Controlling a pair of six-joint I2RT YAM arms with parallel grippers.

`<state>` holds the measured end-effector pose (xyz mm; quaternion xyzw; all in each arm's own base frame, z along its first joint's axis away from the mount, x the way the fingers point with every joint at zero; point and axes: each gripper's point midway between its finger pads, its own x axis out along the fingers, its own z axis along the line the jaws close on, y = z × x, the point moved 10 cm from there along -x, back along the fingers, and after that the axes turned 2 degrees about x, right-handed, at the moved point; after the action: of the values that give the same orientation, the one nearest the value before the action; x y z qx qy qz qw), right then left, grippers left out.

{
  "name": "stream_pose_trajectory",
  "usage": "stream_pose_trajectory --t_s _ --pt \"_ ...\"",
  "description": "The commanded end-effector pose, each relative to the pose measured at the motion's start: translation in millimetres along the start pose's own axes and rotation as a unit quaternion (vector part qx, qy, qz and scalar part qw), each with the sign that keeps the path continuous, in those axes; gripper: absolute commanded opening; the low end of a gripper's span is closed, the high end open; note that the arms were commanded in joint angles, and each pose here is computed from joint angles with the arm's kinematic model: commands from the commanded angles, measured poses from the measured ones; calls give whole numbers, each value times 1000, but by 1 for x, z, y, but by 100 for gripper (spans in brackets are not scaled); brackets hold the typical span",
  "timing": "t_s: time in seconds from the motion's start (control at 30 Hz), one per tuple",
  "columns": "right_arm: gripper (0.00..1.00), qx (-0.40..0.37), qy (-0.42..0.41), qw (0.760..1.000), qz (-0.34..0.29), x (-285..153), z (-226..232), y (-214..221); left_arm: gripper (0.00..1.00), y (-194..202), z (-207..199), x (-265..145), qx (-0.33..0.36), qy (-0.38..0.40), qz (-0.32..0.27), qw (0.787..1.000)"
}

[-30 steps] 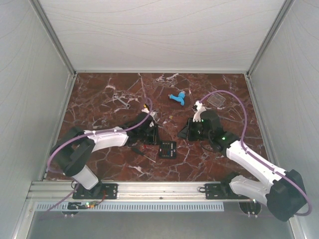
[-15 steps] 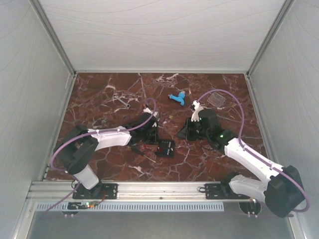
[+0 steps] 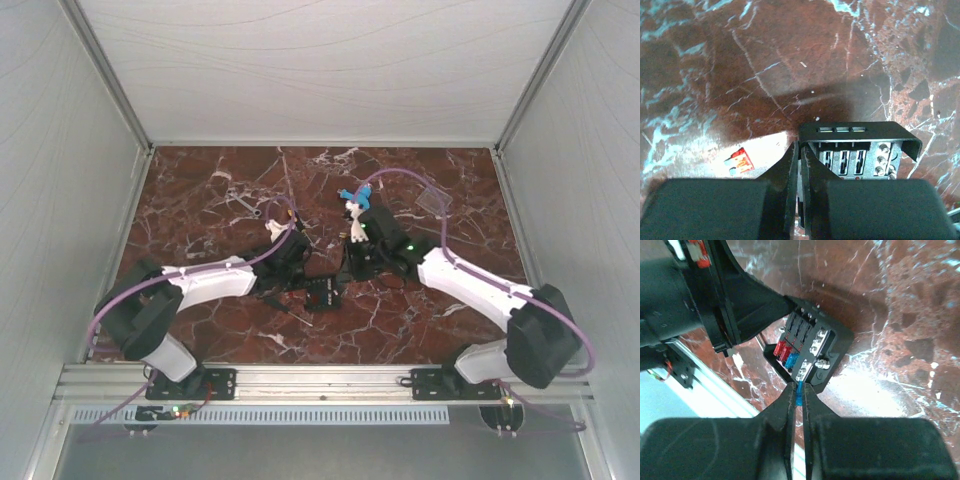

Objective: Snap on the fuse box
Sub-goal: Install the fuse at the fuse box base.

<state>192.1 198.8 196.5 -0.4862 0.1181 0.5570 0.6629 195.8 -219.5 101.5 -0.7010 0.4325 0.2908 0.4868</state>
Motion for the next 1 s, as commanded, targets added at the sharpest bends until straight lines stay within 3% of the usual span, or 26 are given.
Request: stream_pose_trajectory --t_s 0.0,0.1,0.37,0.67,0.77,0.9,0.97 --pt "0 -33 35 997 62 10 10 10 0 0 -7 -10 -75 -31 -27 996" --pt "0 -41 41 996 72 14 14 10 1 4 -10 -12 -92 -31 -26 995" --pt "0 -44 57 994 84 16 16 9 24 7 -14 -26 -106 20 -19 994" --pt "0 -52 58 992 98 25 22 8 36 19 5 -50 -110 98 -2 989" --pt "0 -57 70 990 105 34 24 6 49 13 21 -57 -121 141 -20 982" --pt "0 -63 80 988 112 44 28 3 59 2 36 -66 -107 167 -43 979" --pt "0 -63 87 987 117 49 29 1 60 -5 41 -70 -99 173 -55 978"
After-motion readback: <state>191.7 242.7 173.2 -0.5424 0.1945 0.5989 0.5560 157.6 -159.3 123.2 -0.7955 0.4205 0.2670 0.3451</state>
